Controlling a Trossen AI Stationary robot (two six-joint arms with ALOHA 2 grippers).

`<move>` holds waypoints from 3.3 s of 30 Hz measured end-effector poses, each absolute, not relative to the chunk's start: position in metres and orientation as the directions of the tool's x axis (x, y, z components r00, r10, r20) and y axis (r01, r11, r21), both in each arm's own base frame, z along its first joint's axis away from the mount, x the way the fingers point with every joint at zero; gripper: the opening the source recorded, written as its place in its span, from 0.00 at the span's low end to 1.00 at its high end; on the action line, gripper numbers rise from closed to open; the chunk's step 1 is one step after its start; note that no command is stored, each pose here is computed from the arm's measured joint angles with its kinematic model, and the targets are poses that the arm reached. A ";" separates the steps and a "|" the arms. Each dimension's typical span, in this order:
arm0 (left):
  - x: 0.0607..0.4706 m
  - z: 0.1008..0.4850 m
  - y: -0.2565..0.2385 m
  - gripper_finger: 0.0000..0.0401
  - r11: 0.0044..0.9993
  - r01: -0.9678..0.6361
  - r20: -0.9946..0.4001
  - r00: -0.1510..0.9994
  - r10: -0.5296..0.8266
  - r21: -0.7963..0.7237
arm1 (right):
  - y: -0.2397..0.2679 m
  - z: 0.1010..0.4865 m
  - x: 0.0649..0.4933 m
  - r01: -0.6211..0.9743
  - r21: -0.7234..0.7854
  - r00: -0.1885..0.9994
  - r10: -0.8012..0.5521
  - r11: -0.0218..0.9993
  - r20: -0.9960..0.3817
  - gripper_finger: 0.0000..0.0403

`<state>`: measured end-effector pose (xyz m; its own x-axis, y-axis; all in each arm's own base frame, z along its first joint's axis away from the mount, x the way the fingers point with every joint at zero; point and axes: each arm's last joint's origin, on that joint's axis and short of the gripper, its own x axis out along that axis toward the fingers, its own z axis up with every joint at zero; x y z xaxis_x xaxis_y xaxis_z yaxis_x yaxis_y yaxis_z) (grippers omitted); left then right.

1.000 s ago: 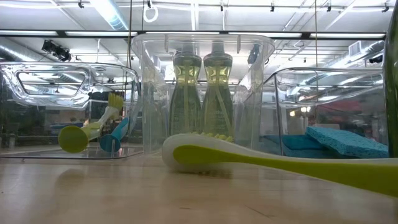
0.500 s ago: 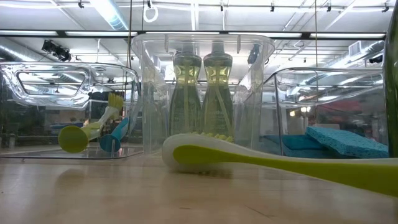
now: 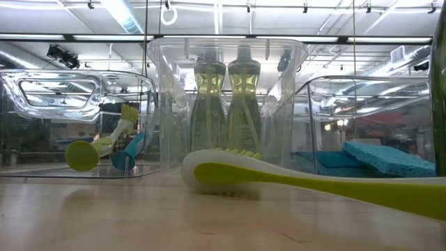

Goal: Pick & Place Kitchen Sink Supplies
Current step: Put the transparent dishwashing liquid dispenser into the middle transparent bin

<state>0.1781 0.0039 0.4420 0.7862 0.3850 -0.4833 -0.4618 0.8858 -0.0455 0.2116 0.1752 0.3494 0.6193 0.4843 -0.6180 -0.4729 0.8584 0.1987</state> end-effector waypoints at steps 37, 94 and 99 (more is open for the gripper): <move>0.178 0.442 0.005 0.63 0.860 -0.506 -0.476 0.774 0.418 -0.068 | 0.201 0.308 0.228 -0.393 0.133 0.564 0.352 0.910 -0.747 0.50; 0.179 0.444 0.005 0.63 0.860 -0.504 -0.461 0.783 0.417 -0.080 | 0.124 0.412 0.230 -0.297 0.085 0.821 0.300 0.951 -0.485 0.24; 0.180 0.445 0.005 0.63 0.860 -0.503 -0.446 0.792 0.417 -0.090 | 0.103 0.430 0.233 -0.240 0.057 0.856 0.239 0.969 -0.459 0.24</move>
